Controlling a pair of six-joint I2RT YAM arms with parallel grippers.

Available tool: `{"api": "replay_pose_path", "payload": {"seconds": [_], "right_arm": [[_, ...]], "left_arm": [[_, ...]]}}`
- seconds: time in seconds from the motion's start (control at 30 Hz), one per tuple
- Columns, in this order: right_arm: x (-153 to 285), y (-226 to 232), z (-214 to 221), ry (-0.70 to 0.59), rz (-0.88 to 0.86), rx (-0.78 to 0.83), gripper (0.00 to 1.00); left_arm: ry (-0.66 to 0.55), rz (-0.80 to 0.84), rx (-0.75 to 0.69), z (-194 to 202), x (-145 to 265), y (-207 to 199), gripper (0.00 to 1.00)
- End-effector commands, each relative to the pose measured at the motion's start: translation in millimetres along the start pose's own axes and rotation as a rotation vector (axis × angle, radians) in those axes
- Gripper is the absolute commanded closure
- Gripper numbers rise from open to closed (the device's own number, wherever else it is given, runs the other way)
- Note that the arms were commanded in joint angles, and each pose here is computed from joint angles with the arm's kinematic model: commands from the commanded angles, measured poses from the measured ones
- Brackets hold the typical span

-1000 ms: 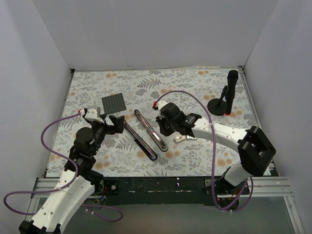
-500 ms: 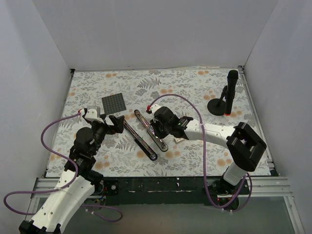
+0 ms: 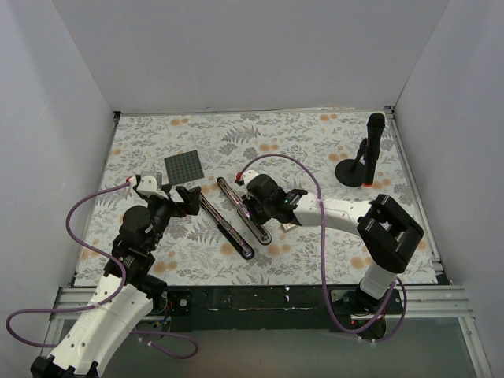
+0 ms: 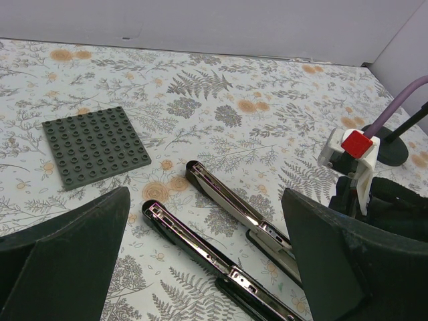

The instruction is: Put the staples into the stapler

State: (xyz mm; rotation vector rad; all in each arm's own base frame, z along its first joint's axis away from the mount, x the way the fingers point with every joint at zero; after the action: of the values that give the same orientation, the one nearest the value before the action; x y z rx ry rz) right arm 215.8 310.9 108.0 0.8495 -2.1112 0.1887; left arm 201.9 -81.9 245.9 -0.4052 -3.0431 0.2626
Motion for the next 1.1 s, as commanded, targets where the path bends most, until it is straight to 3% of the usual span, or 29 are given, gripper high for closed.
{"api": "replay_pose_path", "payload": {"seconds": [0.0, 1.07], "right_arm": [[-2.6, 1.4, -5.1, -0.034, 0.013, -0.003, 0.86], [-0.6, 4.0, -4.2, -0.039, -0.014, -0.003, 0.86]], "left_arm": [[-0.022, -0.002, -0.009, -10.7, 2.4, -1.0, 0.02], [-0.028, -0.003, -0.008, -12.0, 3.6, -0.7, 0.02]]}}
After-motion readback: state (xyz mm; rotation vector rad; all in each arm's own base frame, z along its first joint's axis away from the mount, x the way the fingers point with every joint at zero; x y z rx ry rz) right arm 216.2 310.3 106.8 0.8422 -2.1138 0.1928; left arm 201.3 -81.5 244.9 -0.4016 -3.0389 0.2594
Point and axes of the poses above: each gripper's point midway between its finger pads, its own x axis back along the fingers, its own y axis along the line the jaws close on, z = x × y, the point moved 6 cm from there along x, back along the fingers, and after that the axes turned 5 degrees about -x, right-handed, at the moved point
